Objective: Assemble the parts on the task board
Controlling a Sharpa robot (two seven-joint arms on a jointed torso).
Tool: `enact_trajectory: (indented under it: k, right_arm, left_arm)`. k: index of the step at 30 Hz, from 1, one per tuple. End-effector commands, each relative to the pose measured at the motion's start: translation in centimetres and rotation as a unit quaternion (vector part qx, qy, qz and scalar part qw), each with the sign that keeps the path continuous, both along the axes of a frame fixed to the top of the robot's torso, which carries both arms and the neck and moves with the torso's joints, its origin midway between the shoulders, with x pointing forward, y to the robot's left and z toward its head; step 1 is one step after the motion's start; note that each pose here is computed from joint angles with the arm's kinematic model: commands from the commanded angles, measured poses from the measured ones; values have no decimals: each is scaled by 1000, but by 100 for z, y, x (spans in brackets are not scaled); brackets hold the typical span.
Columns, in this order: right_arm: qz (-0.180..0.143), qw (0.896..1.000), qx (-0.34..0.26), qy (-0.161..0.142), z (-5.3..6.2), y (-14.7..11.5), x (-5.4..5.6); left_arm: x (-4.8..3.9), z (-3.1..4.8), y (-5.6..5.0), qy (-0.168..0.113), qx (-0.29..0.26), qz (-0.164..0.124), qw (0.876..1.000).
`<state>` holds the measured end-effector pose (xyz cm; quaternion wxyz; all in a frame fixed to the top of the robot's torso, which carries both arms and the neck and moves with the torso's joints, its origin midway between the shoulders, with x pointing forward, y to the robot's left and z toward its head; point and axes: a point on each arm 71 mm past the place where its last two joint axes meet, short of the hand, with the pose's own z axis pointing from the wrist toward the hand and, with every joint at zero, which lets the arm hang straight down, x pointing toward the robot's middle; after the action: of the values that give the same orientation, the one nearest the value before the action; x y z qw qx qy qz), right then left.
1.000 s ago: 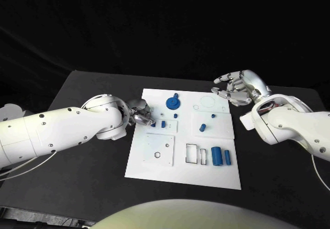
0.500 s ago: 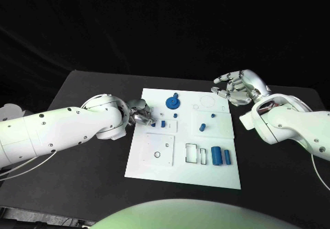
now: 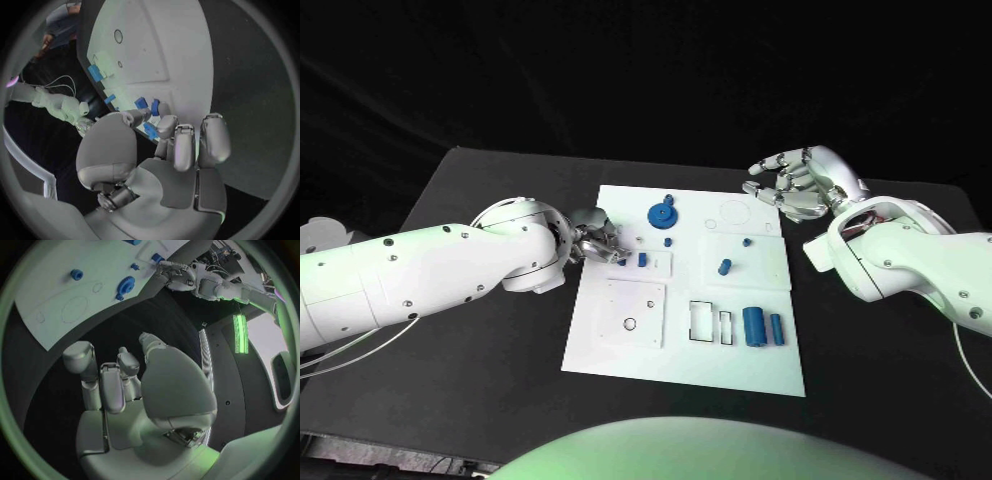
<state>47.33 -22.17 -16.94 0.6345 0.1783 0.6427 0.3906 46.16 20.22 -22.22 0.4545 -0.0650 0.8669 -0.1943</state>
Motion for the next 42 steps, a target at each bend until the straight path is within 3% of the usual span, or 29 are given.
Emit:
enact_trajectory:
  k: [1,42]
  right_arm:
    - [7,1000,-5,1,-6,13,-2]
    - [9,1000,-7,4,-19,12,4]
  left_arm:
    - [-11,-16,-16,9,1,-4,1000]
    - [-15,-3,-19,7,-7,2,1000]
